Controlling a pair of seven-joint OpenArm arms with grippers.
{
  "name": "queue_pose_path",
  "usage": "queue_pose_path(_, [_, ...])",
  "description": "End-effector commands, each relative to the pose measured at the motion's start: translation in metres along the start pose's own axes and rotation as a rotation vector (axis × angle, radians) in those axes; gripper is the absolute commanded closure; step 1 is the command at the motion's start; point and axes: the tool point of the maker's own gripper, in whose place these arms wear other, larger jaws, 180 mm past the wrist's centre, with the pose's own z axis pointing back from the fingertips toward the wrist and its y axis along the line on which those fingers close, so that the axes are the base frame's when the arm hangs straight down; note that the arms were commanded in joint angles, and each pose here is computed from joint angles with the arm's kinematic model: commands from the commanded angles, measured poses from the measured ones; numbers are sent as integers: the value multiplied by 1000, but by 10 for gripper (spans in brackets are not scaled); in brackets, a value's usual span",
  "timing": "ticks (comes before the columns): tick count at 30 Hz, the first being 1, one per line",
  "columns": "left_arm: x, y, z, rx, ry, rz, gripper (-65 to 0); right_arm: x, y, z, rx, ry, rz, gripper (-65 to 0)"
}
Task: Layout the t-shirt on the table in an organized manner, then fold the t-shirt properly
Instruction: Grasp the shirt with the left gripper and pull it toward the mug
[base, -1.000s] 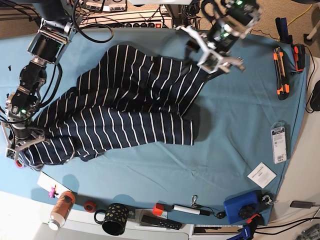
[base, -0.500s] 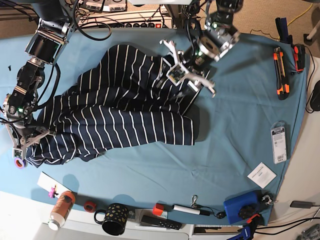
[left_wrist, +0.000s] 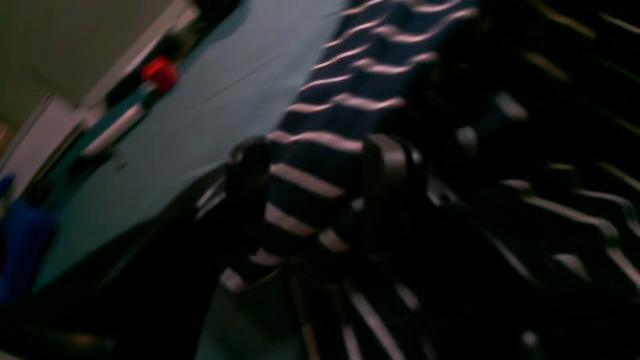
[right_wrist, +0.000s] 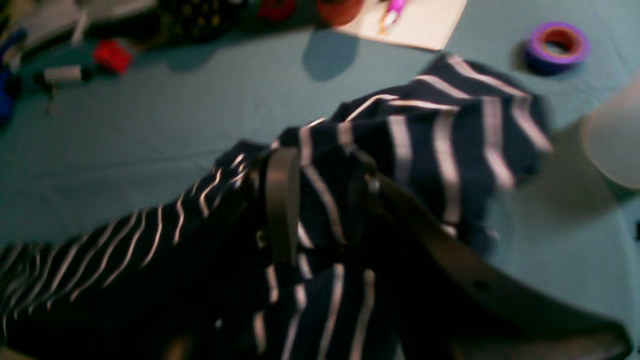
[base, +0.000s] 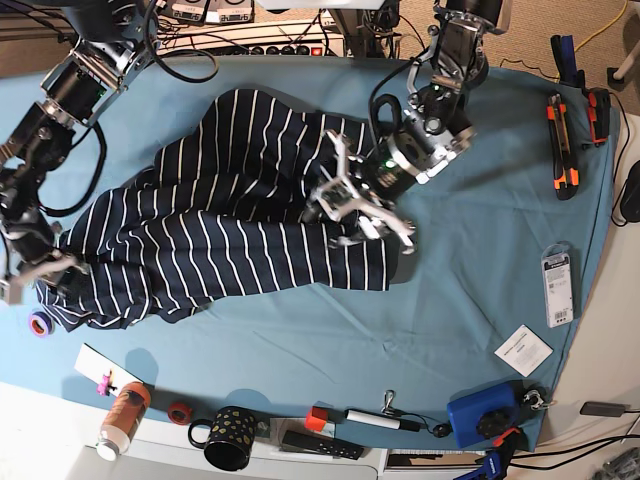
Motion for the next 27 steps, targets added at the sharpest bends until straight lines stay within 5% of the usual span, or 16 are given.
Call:
queue_pose_path(1, [13, 3, -3, 7, -39, -19, -301, 25, -5, 10, 3, -78, 5, -174])
queue_pose_path(15, [0, -2, -52, -31, 28, -138, -300, -37, -63, 59, -102, -25, -118, -174])
queue_pose_path(17, [-4, 9, -58, -3, 39, -142, -262, -44, -67, 62, -112, -7, -121, -174])
queue_pose_path(22, [19, 67, -66, 185, 11, -130, 0, -57, -69, 66, -121, 26, -118, -174])
queue_pose_path(27, [57, 139, -70, 337, 2, -57, 0, -58, -69, 66, -120, 35, -118, -174])
